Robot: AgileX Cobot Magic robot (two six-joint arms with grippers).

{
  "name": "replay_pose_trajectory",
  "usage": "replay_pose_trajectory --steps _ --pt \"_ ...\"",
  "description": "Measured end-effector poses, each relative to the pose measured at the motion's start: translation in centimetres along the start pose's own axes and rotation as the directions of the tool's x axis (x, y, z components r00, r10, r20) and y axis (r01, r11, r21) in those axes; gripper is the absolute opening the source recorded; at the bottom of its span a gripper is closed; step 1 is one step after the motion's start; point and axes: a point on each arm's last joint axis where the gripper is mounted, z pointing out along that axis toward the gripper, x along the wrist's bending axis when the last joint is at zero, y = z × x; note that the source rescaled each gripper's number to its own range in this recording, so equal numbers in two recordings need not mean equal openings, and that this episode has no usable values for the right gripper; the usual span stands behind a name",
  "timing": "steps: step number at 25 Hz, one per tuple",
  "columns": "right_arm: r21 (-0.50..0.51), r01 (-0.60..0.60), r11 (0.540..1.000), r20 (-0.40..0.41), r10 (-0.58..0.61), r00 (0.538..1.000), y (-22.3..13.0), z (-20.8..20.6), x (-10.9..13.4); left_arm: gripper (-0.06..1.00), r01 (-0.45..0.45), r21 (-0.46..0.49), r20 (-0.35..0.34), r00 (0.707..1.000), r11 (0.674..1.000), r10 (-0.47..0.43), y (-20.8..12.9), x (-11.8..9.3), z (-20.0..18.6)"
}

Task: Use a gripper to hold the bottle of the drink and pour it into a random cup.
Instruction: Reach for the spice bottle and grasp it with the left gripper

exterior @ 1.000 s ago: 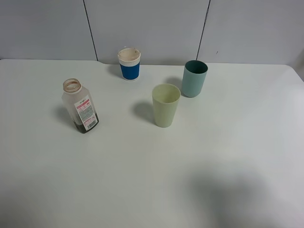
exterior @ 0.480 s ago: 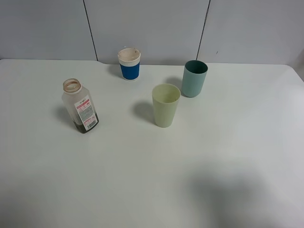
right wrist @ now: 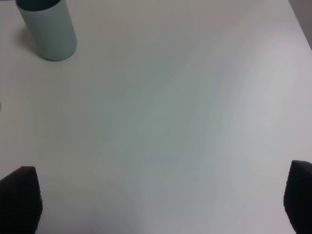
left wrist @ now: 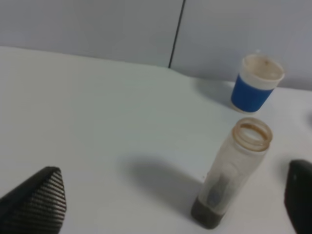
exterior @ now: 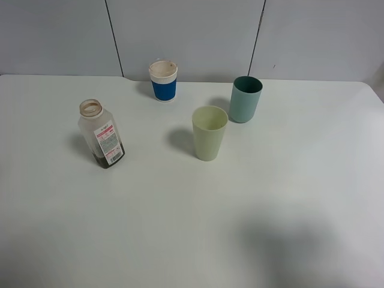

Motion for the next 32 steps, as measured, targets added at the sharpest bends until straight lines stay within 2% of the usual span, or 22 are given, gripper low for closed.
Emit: replay_pose_trajectory --steps 5,12,14,19,22,26,32 --pt "0.000 0.000 1.000 0.000 0.000 1.000 0.0 0.0 0.0 1.00 -0.009 0.043 -0.017 1.000 0.999 0.010 -0.3 0.2 0.9" --pt "0.000 0.000 1.000 0.000 0.000 1.000 0.0 0.0 0.0 1.00 0.024 0.122 -0.034 0.999 0.992 -0.020 -0.5 0.4 2.8" --pt "0.000 0.000 1.000 0.000 0.000 1.000 0.0 0.0 0.0 1.00 0.020 0.147 -0.020 1.000 0.989 -0.017 -0.7 0.3 3.5" --pt "0.000 0.000 1.000 0.000 0.000 1.000 0.0 0.0 0.0 0.99 -0.043 0.208 0.072 0.997 0.977 0.028 -1.0 -0.7 5.3" --pt "0.000 0.000 1.000 0.000 0.000 1.000 0.0 0.0 0.0 0.99 -0.072 0.260 0.096 0.994 0.963 0.048 -1.8 -1.0 6.3" --pt "0.000 0.000 1.000 0.000 0.000 1.000 0.0 0.0 0.0 0.98 -0.093 0.299 0.107 0.992 0.950 0.064 -3.7 -1.1 7.7" --pt "0.000 0.000 1.000 0.000 0.000 1.000 0.0 0.0 0.0 0.98 -0.147 0.308 0.101 0.987 0.940 0.122 -5.7 -0.7 9.1"
